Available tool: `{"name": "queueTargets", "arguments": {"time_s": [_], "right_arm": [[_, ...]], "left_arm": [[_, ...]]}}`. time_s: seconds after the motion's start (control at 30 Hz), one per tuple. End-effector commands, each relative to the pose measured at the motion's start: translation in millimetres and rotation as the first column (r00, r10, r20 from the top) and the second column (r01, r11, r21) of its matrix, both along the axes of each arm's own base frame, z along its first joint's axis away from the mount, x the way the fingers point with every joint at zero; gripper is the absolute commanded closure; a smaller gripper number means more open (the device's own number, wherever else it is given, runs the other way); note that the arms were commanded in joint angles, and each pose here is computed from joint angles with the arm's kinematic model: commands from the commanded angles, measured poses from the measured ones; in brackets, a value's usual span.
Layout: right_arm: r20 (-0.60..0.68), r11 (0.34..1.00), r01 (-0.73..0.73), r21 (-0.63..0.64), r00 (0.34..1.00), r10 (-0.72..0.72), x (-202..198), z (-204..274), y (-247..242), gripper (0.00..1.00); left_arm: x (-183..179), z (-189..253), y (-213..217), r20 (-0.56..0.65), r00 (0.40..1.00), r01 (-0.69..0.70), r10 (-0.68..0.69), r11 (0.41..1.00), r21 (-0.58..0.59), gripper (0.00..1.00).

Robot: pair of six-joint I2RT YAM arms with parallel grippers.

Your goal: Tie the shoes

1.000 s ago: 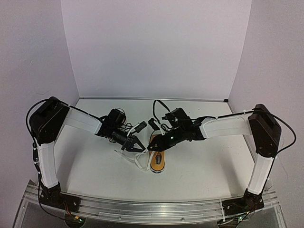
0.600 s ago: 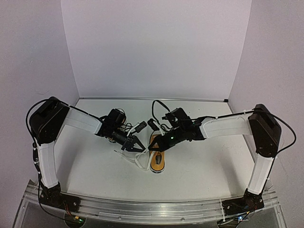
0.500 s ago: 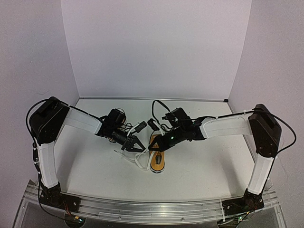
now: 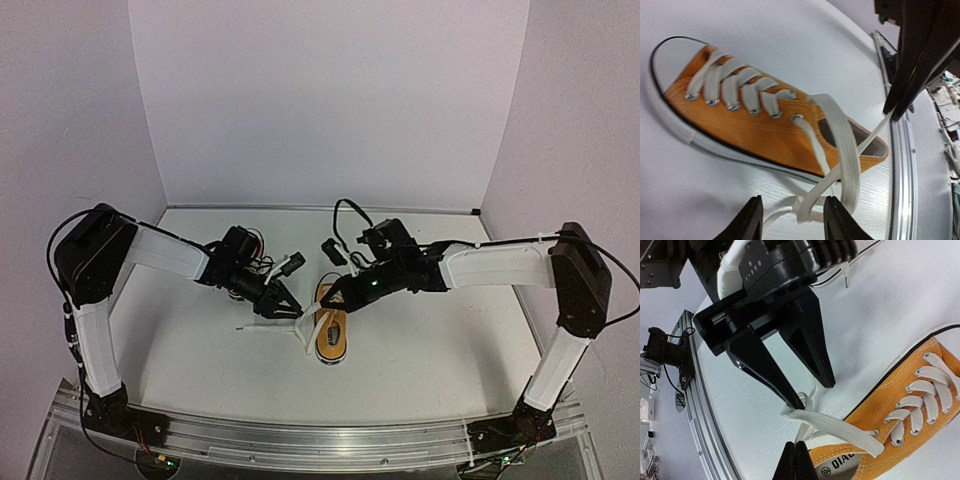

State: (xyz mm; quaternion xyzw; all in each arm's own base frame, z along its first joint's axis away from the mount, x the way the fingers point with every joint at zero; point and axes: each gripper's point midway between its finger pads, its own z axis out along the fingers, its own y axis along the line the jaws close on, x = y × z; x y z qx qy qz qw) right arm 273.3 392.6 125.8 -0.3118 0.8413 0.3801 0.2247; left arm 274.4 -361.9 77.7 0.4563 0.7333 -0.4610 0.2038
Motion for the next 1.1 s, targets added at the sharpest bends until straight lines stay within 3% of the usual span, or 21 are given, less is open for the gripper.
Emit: {"name": "queueTargets", "arguments": {"time_s": [0.0, 0.2, 0.43, 0.73, 1.07], "right_arm": [[0.047, 0.996, 0.087, 0.006, 0.995, -0.087, 18, 17, -23, 1.00], [0.063, 0.992, 0.129, 0.009, 0.990, -0.129, 30, 25, -40, 1.00], [0.058, 0.992, 0.126, 0.007, 0.990, -0.126, 32, 24, -42, 1.00], [0.057, 0.991, 0.131, 0.014, 0.990, -0.131, 31, 27, -44, 1.00], [0.062, 0.989, 0.143, 0.023, 0.988, -0.144, 34, 32, -47, 1.00]], "left_arm": [[34, 18, 34, 0.162, 0.961, -0.247, 0.225, 0.960, 0.132, 0.49], [20, -1, 78, 0.211, 0.933, -0.349, 0.292, 0.877, 0.330, 0.44], [16, -28, 92, 0.267, 0.932, -0.349, 0.244, 0.803, 0.483, 0.43], [30, -26, 59, 0.300, 0.944, -0.251, 0.134, 0.883, 0.396, 0.42], [30, -56, 38, 0.226, 0.974, -0.086, -0.034, 0.862, 0.499, 0.42]]}}
